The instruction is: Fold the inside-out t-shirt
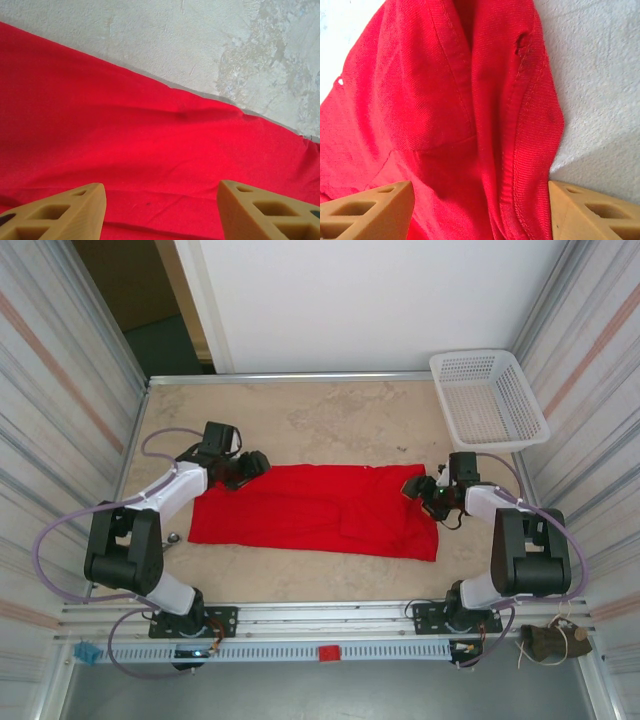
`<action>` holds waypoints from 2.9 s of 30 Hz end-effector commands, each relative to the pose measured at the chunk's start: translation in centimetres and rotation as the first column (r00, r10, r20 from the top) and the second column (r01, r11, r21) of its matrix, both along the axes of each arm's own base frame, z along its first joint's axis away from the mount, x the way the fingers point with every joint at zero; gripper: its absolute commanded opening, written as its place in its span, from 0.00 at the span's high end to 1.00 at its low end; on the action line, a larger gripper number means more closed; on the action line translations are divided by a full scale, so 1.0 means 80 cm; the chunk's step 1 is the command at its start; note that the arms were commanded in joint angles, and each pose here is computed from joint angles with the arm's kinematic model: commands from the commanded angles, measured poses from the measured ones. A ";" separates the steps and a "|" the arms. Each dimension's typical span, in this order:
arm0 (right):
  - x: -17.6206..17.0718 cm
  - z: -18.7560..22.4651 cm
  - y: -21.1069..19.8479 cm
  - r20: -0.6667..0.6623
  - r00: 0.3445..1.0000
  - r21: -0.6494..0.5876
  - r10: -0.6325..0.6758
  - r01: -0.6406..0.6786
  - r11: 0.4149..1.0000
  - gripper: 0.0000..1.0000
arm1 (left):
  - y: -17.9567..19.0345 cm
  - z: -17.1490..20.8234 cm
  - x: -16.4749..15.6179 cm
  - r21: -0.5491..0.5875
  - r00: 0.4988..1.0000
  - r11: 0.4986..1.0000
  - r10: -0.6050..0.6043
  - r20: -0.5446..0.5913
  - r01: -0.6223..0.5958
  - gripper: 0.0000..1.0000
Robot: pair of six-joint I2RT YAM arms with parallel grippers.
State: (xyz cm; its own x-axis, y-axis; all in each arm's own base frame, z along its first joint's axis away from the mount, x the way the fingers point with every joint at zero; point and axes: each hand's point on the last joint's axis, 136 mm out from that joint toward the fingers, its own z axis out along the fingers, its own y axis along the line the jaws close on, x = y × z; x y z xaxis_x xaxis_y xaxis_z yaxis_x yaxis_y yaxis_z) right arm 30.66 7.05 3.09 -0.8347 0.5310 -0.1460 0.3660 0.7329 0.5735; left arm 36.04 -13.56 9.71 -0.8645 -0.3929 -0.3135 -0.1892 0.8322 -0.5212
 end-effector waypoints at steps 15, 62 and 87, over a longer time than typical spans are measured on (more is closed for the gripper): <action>-0.033 -0.034 0.007 -0.176 0.984 -0.335 -0.024 -0.036 0.942 0.92 | -0.005 0.021 0.009 0.001 1.000 1.000 -0.015 0.024 0.015 0.40; -0.014 0.225 0.057 0.179 0.984 -0.260 0.000 0.047 0.965 1.00 | 0.003 0.032 0.002 0.000 0.999 1.000 -0.028 0.028 0.028 0.38; 0.006 0.261 0.344 0.307 0.946 -0.279 0.108 -0.020 0.960 1.00 | 0.115 0.037 0.084 -0.140 0.995 0.985 0.103 -0.010 -0.104 0.38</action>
State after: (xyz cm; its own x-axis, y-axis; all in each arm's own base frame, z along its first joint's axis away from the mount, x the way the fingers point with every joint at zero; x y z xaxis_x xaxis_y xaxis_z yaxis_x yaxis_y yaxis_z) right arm 30.47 33.35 23.18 -0.7896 0.3373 -0.5126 0.1154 0.9020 0.4159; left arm 42.35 -4.46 12.35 -0.8028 -0.5356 -0.2619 -0.2941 0.7379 -0.6075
